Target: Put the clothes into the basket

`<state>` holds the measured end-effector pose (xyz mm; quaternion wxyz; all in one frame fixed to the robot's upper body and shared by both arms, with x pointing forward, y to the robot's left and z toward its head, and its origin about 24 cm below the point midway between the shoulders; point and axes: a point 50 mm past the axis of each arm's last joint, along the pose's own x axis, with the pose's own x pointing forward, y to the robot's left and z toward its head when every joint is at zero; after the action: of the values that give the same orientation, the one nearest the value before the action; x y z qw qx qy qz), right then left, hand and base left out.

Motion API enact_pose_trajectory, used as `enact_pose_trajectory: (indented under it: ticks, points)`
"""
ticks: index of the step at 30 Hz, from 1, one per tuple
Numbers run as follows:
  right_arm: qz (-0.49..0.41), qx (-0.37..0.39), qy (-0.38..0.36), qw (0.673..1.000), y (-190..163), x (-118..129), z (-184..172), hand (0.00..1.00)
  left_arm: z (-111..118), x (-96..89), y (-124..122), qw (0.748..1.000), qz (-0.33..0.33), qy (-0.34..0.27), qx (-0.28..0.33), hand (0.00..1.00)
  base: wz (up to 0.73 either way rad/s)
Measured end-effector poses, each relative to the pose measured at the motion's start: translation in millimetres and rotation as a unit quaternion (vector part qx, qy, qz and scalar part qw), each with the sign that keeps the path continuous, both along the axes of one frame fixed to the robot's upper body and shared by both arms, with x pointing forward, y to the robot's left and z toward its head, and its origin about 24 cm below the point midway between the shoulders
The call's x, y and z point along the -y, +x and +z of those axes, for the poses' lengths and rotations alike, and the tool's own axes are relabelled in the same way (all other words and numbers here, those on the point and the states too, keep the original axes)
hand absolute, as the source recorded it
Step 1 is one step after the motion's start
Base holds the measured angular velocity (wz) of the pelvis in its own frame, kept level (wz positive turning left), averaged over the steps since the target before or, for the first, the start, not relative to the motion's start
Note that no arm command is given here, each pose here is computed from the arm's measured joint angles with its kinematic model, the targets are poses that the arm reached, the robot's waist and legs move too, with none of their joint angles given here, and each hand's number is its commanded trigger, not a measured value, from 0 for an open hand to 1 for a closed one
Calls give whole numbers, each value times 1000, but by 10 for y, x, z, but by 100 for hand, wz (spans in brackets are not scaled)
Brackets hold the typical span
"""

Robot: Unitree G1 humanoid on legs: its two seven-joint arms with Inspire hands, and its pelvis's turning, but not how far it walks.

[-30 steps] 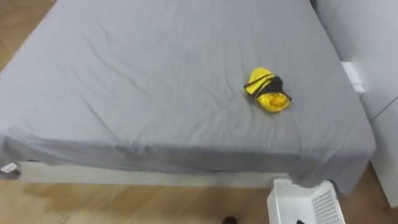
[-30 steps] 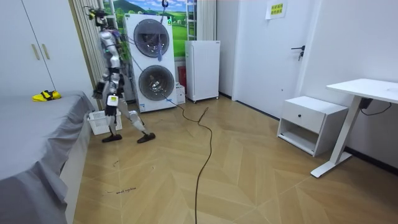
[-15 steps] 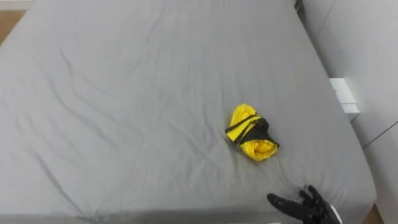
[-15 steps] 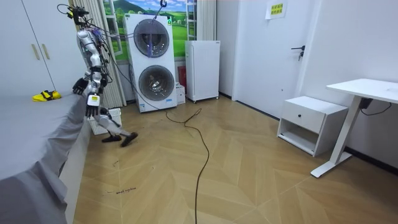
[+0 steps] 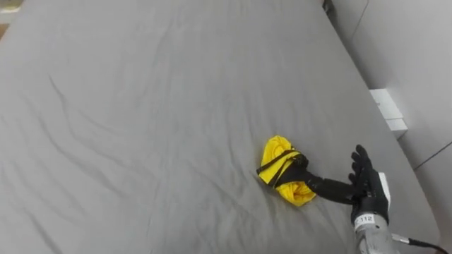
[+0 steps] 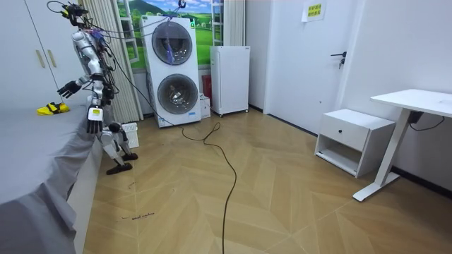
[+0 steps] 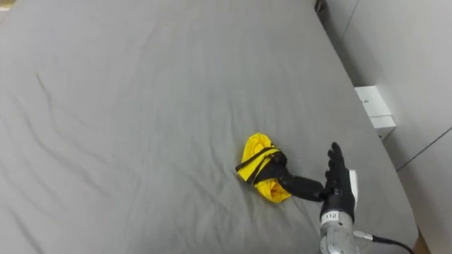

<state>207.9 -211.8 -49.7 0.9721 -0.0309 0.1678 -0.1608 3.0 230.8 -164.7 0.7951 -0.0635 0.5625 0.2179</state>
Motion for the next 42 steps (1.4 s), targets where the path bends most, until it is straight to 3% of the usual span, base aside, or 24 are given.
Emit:
enact_pose_trajectory:
  ticks: [8,14,18,25,30,31,32,42]
  points:
    - [48,21,-28,998,167,-133,101,0,-23,-12,37,1000,-3,-13,-20,0,3]
    - [104,-8,-31,994,132,-293,16,0,-27,-23,62,1000,-3,-13,-24,0,2]
    - [150,-37,-72,985,60,-357,-82,0,-20,-47,76,1000,-5,-10,-22,0,15]
    - [144,-109,-98,979,22,-246,-333,0,-15,-36,145,1000,-11,-10,-14,0,21]
    - [130,-183,-150,963,31,-16,-510,0,-10,-60,265,999,-41,-7,-19,0,22]
    - [128,-192,-154,961,23,9,-528,39,-9,-62,285,999,-46,-7,-18,0,32]
    - [123,-200,-159,959,28,41,-540,100,-7,-70,306,999,-49,-7,-18,0,24]
    - [11,-215,-208,954,158,516,-408,100,4,-120,413,997,-68,0,-24,0,21]
